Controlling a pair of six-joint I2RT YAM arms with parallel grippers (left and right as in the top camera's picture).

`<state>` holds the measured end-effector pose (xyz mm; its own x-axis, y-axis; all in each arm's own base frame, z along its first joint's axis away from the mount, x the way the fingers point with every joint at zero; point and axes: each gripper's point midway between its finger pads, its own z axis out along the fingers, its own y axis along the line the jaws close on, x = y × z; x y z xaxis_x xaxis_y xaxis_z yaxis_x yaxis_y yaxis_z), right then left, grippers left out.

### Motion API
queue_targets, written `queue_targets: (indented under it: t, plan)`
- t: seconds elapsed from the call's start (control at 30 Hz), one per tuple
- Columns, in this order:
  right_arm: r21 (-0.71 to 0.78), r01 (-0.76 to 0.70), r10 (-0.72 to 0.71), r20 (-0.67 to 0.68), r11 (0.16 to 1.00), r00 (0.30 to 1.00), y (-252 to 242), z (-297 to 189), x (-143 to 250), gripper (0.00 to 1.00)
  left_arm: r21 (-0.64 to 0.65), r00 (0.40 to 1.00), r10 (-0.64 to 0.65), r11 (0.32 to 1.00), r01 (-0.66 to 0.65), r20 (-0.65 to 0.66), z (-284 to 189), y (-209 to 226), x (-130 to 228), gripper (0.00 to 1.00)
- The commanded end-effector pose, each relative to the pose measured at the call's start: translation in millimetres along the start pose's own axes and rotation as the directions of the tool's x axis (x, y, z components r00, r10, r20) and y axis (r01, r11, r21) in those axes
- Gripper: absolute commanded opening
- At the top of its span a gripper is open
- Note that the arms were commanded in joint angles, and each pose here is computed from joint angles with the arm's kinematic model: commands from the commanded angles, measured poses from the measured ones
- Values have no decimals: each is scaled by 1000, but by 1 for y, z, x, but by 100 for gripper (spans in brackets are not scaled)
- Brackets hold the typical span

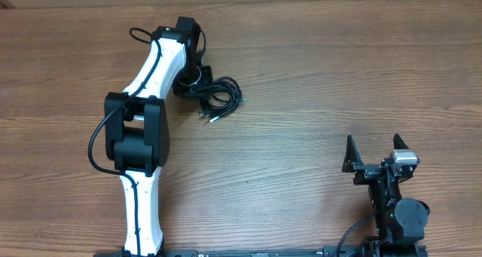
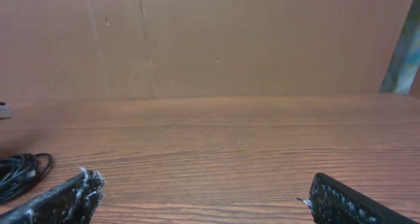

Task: Untangle cables
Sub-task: 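Reach the left gripper forward and down onto the black cable coil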

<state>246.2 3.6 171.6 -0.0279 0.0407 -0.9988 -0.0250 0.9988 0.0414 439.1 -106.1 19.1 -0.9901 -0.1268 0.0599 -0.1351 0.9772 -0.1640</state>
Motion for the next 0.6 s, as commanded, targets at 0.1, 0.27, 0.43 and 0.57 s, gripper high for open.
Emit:
queue_targets:
  t: [0.1, 0.27, 0.43, 0.57]
  plan:
    - [0, -3, 3, 3, 1000, 1000, 0, 0, 2, 100, -20, 1000, 12, 1000, -12, -8, -41, -7, -1, 4]
    - [0, -3, 3, 3, 1000, 1000, 0, 0, 2, 100, 0, 1000, 20, 1000, -20, 21, -67, -16, -5, 22]
    - [0, -3, 3, 3, 1000, 1000, 0, 0, 2, 100, -38, 995, 23, 999, -26, -94, -27, -11, 22, 84]
    - [0, -3, 3, 3, 1000, 1000, 0, 0, 2, 100, -51, 991, 23, 998, -29, -130, 6, -4, 33, 82]
